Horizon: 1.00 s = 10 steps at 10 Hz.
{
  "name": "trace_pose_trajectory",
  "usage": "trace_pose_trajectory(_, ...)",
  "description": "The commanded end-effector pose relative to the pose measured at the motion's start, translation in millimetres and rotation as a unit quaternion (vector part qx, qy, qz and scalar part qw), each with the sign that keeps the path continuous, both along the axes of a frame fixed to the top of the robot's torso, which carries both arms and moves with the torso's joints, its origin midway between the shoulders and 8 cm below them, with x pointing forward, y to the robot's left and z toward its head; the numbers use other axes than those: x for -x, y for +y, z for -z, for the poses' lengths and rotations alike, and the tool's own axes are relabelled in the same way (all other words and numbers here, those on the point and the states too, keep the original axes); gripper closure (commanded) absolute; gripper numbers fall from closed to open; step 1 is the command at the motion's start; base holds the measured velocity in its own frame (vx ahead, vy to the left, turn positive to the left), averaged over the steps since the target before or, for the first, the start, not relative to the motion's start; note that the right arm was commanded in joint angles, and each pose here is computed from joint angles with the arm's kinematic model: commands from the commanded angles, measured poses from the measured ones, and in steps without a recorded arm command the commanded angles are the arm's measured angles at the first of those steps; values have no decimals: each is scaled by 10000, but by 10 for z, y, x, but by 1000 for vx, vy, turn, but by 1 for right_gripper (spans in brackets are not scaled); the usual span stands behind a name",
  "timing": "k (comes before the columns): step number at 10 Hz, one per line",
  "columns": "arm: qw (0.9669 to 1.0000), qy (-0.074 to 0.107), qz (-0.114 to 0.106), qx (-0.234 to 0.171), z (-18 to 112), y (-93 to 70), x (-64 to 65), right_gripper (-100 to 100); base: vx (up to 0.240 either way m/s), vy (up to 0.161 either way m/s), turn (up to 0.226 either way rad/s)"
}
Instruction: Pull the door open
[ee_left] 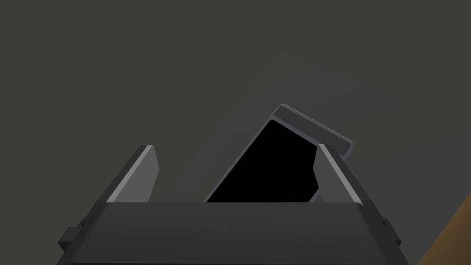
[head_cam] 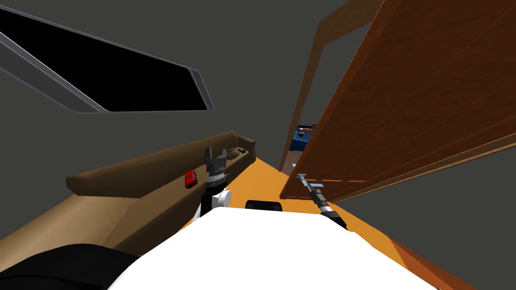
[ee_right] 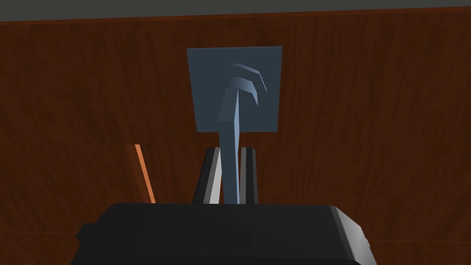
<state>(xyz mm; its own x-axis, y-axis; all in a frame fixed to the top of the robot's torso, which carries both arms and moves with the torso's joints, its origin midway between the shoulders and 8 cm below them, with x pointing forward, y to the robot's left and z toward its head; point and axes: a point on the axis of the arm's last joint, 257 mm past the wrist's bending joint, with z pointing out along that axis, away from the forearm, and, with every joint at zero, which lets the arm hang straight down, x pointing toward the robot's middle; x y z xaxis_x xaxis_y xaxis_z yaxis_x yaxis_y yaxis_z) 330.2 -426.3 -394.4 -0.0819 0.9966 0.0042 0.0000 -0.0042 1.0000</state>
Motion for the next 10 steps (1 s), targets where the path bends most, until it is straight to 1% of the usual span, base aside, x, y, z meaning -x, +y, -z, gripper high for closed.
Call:
trace_pose_trajectory(1, 10000, 2, -8, 16, -9, -49, 71, 100, -217, -88, 173)
trace_pose_trajectory(4, 10000, 0, -66, 21, -18, -62, 153, 100, -204, -66, 142)
trace_pose_trajectory(5, 10000, 14, -79, 7, 9, -19, 132, 100, -76, -19, 24)
trace_pose_trajectory(6, 10000, 27, -95, 4, 17, -17, 157, 100, -149, -47, 154)
trace_pose_trajectory(10, 9999, 15, -115, 11, 2, -38, 182, 100, -203, -87, 172)
